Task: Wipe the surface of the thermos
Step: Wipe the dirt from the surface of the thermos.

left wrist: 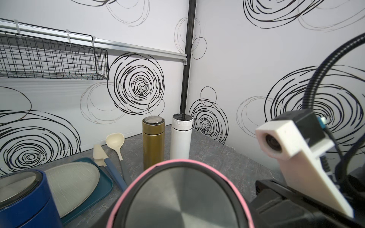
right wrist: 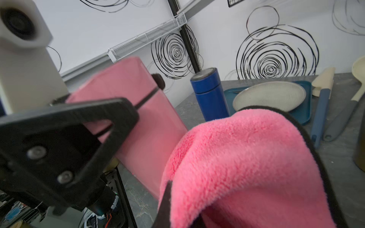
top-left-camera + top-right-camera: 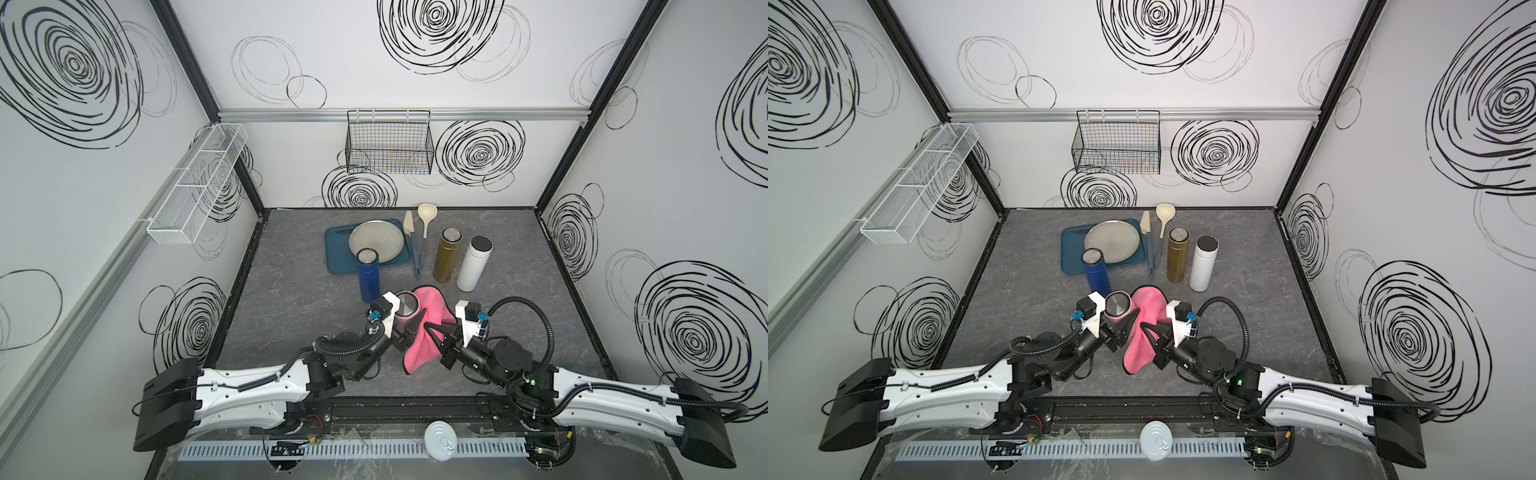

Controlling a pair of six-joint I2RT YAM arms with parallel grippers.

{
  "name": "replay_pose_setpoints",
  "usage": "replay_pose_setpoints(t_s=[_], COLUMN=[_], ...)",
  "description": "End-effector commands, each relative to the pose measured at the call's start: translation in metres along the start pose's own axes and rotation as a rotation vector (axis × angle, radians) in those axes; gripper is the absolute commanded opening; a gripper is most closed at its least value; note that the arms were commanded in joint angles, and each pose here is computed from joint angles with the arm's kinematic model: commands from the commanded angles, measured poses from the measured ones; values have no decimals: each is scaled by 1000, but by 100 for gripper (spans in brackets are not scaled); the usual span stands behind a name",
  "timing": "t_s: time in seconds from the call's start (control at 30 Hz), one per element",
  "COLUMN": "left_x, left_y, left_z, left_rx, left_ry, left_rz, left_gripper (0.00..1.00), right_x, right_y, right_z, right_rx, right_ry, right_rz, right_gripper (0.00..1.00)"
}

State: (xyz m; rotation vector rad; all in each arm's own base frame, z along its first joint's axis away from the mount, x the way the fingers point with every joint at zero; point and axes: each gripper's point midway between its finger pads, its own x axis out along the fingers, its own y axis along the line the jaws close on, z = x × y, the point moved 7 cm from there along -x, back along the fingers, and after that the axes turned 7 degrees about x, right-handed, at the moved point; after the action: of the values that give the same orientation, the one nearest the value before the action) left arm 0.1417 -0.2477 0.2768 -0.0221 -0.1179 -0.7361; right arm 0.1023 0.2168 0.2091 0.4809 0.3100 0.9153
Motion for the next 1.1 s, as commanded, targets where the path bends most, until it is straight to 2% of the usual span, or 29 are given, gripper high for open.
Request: replay_pose_setpoints(t_s=[0.0,0.07,0.3,0.4,0.6,0.67,0.73,0.93,1.07], left_x=[-1,0,2,3,3,3,3,3,4], left_y=[-1,-2,-5,-7,-7,-8,-8,-10,-12], left_z=[32,33,32,32,30,31,31,31,31], left_rx=[-81,-87,-90,-84,-79,-77,-78,-86,-85], left_ry=[-151,-151,-147,-140,-141,-143,-141,-144,-140], left_rz=[-17,-23,-38,-51,-51,-54,-54,-68,-84], left_gripper=[0,0,0,0,0,0,0,0,0], right_x=[-3,-4,-7,-3,-6,-9,-10,-18,-10], right_y=[-17,-12,37,35,-11,-17,-12,30,35], right_z=[-18,-12,38,31,-22,-27,-20,34,33], right_rx=[22,13,-64,-61,24,37,25,-48,-59], right_ry=[21,19,-74,-67,5,18,12,-103,-80], right_rz=[-74,-65,105,109,-35,-61,-62,82,80], right_gripper=[0,0,0,0,0,0,0,0,0])
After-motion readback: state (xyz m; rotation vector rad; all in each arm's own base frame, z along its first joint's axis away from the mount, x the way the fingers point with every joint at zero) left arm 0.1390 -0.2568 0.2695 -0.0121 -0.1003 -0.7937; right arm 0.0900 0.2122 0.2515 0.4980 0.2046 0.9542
